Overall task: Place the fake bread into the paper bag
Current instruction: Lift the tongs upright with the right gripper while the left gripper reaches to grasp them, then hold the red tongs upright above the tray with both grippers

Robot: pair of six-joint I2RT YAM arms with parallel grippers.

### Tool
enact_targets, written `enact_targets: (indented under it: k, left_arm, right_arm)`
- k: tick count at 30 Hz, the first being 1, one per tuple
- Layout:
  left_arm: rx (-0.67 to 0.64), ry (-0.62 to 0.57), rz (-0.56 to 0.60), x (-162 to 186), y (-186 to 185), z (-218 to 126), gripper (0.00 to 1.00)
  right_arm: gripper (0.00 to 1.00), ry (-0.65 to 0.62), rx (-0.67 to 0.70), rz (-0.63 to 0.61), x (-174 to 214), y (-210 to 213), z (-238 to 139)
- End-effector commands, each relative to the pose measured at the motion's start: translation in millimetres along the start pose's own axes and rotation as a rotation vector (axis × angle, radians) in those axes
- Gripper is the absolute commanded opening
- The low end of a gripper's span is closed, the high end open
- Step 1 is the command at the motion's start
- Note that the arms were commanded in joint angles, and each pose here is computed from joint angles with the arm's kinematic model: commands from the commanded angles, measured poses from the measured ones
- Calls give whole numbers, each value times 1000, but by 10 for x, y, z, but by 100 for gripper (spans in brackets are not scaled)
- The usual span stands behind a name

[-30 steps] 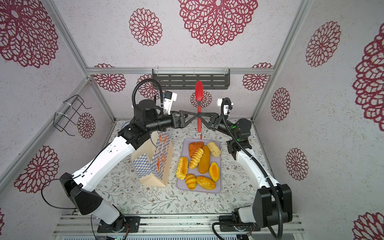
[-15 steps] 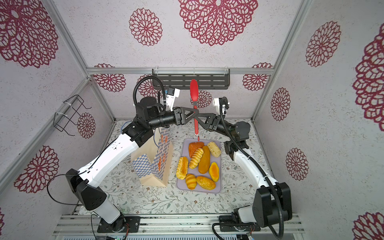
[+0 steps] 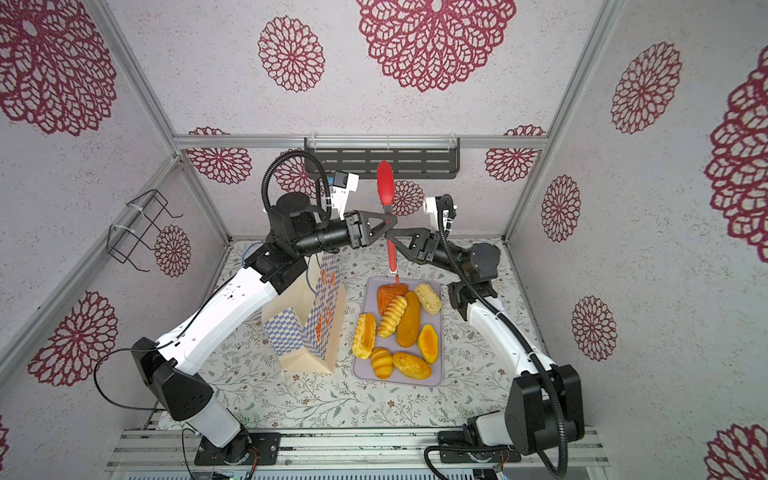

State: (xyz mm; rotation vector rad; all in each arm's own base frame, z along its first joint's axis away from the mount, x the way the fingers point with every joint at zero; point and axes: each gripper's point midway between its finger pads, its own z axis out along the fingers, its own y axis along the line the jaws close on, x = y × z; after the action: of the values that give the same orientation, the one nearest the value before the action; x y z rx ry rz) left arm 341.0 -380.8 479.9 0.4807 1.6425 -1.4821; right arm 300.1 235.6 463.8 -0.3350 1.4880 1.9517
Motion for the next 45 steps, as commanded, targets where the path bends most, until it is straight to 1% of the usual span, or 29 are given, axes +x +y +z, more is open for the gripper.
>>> enact_targets:
  k: [1,6,8,9,13,15,19,20,23,26,30,35,40,45]
  left_arm:
    - [39,-9,1,-31,-58,36,45]
    - [63,0,-13,-10,-83,54,36]
    - [67,3,-15,-2,-84,54,32]
    - [70,3,-14,-1,-93,51,28]
    - [61,-12,-10,-38,-108,23,15]
    - [49,-29,-7,-75,-108,3,12]
    - [18,-91,-20,-160,-74,-45,5]
    - [14,-109,-30,-178,-62,-57,4]
    - [21,-171,-64,-266,-64,-107,2]
    - [45,-212,-88,-336,-104,-148,3]
    - [53,-224,-99,-366,-151,-185,2]
    - [39,-219,-119,-311,-92,-192,1]
    - [44,-221,-133,-272,-60,-191,1]
    - [45,-216,-139,-242,-28,-174,1]
  right_arm:
    - [21,11,-73,-99,44,360,-4]
    - [22,5,-72,-98,21,358,4]
    - [24,2,-73,-99,9,363,6]
    - [28,1,-73,-98,7,365,9]
    - [50,-13,-69,-115,-1,364,3]
    - [54,-19,-52,-135,8,354,-3]
    - [55,-25,24,-187,45,273,5]
    - [55,-16,34,-218,77,278,23]
    - [55,19,86,-247,163,153,80]
    - [55,32,102,-246,186,63,101]
    - [51,45,100,-243,177,31,133]
    - [49,47,97,-267,110,71,180]
    - [49,55,91,-266,72,66,218]
    - [46,64,88,-258,53,39,247]
